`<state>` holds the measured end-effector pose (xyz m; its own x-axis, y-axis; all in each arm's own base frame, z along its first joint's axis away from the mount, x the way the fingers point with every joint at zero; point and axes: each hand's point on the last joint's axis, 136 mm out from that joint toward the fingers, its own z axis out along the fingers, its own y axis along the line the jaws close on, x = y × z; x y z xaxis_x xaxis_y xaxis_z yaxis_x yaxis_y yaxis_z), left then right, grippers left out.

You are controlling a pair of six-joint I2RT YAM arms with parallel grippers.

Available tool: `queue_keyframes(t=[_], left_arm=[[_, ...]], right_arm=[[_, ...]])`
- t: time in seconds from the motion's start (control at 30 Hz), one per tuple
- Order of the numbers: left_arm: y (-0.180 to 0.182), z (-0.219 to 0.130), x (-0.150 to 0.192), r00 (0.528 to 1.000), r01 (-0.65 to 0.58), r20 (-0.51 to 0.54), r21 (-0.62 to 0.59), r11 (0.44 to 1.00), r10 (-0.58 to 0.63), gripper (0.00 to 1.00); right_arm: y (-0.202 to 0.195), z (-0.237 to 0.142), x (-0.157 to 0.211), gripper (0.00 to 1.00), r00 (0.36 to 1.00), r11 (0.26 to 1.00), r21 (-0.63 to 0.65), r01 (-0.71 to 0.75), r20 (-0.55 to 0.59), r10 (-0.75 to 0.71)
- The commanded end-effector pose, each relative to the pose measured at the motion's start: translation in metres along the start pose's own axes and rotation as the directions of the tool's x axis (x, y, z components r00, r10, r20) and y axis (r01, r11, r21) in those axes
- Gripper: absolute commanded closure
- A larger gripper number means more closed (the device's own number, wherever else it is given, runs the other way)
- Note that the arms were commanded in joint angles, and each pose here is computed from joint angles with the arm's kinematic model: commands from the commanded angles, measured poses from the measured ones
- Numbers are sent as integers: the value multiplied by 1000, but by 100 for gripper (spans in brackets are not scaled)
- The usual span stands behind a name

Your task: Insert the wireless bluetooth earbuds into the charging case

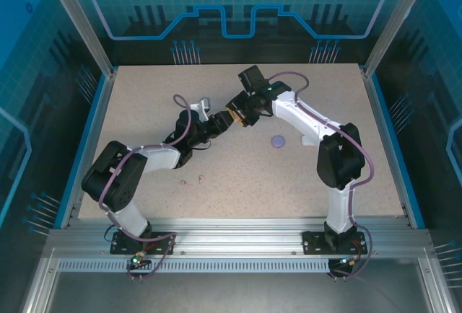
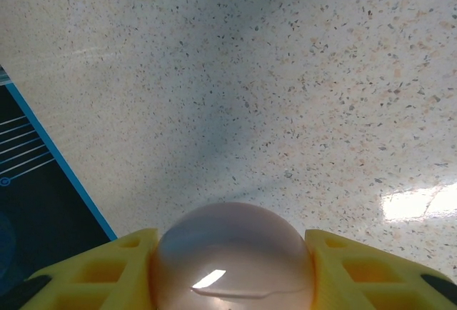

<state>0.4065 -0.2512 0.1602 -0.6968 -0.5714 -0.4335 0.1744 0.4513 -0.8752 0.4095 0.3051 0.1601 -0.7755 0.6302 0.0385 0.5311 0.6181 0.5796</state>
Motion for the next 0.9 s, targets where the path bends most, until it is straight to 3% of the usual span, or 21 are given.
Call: queue_keyframes(t=[0.0,0.33,0.87], left_arm=[[-15,8,-7,1000,-13,22,40,999,12,61],[-12,12,-4,1000,-9,24,35,999,8,66],[0,3,-12,990,49,128,21,999,-52,67]], right_arm=[[10,-13,15,53,1000,999,-40,10,-29,-11],[11,-9,19,53,999,999,-45,4,-46,-6],[11,-8,26,55,998,998,-48,-38,-57,35]])
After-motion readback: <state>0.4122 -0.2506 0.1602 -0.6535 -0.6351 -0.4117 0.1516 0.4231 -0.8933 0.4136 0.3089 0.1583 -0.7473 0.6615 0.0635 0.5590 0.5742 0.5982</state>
